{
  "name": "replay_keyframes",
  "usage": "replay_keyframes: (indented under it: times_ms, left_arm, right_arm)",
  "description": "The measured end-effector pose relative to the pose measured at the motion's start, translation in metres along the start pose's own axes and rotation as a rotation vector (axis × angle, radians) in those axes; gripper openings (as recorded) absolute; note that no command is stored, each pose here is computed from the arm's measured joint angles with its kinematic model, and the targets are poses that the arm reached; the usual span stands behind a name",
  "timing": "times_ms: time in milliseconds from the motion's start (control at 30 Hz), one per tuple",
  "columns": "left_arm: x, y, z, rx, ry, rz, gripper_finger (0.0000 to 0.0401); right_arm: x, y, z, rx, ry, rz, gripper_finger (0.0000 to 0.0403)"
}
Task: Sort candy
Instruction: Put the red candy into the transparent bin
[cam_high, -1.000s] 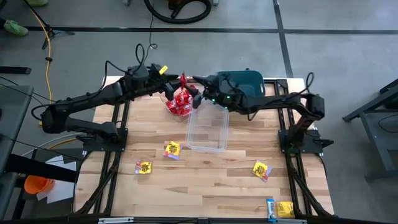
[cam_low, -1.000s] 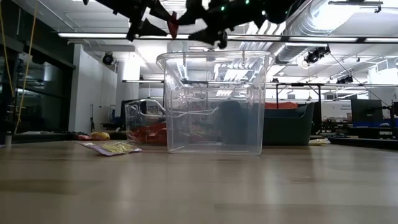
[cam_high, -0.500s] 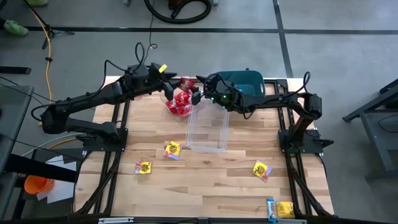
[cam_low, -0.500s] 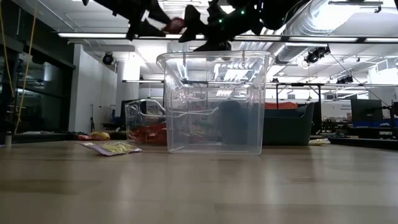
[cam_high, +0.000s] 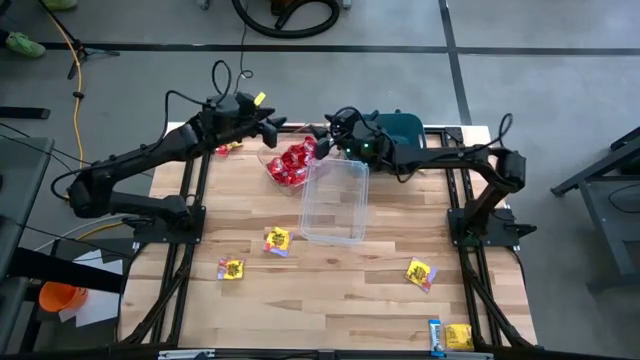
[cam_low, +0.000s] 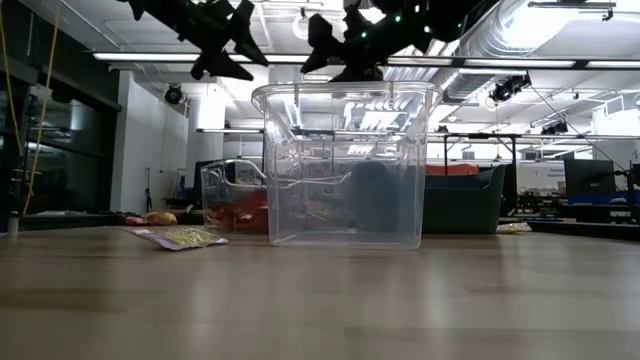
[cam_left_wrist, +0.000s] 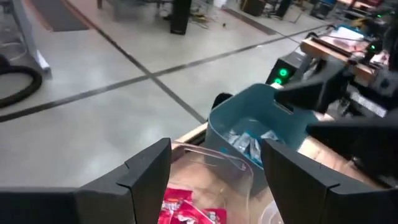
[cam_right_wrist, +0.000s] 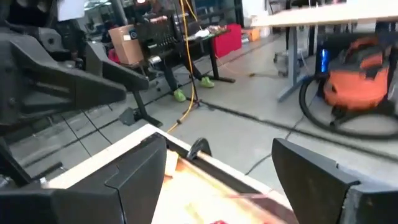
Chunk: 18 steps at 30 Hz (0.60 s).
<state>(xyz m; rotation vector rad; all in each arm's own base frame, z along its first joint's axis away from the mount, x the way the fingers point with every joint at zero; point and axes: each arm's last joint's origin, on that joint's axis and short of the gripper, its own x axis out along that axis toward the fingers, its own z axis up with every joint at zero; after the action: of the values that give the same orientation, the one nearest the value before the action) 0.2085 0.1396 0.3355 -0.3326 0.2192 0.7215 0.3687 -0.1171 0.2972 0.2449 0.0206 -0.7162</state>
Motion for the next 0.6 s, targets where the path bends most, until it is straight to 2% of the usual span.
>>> replay_keyframes:
  times_ms: [67, 133, 267, 333, 400, 500, 600]
  left_arm:
    - [-0.006, 0.000, 0.002, 0.027, -0.012, -0.003, 0.0236]
    - [-0.015, 0.004, 0.005, 0.051, -0.030, 0.070, 0.0236]
    - [-0.021, 0.022, -0.007, 0.047, 0.054, 0.379, 0.0236]
    - [-0.017, 0.037, -0.022, 0.022, 0.138, 0.513, 0.0236]
    - [-0.010, 0.056, -0.043, -0.047, 0.226, 0.592, 0.0236]
    - [-0.001, 0.082, -0.085, -0.175, 0.378, 0.642, 0.0236]
    - [0.003, 0.098, -0.121, -0.302, 0.474, 0.697, 0.0236]
  right_arm:
    - [-0.007, -0.001, 0.010, -0.045, -0.016, 0.004, 0.0288]
    - [-0.018, -0.002, 0.025, -0.081, -0.038, 0.008, 0.0288]
    - [-0.043, -0.006, 0.052, -0.139, -0.070, 0.009, 0.0288]
    - [-0.054, -0.010, 0.063, -0.159, -0.071, 0.003, 0.0288]
    - [-0.064, -0.013, 0.072, -0.155, -0.083, 0.001, 0.0288]
    - [-0.073, -0.020, 0.079, -0.158, -0.072, -0.012, 0.0288]
    - [-0.078, -0.024, 0.082, -0.148, -0.052, -0.023, 0.0288]
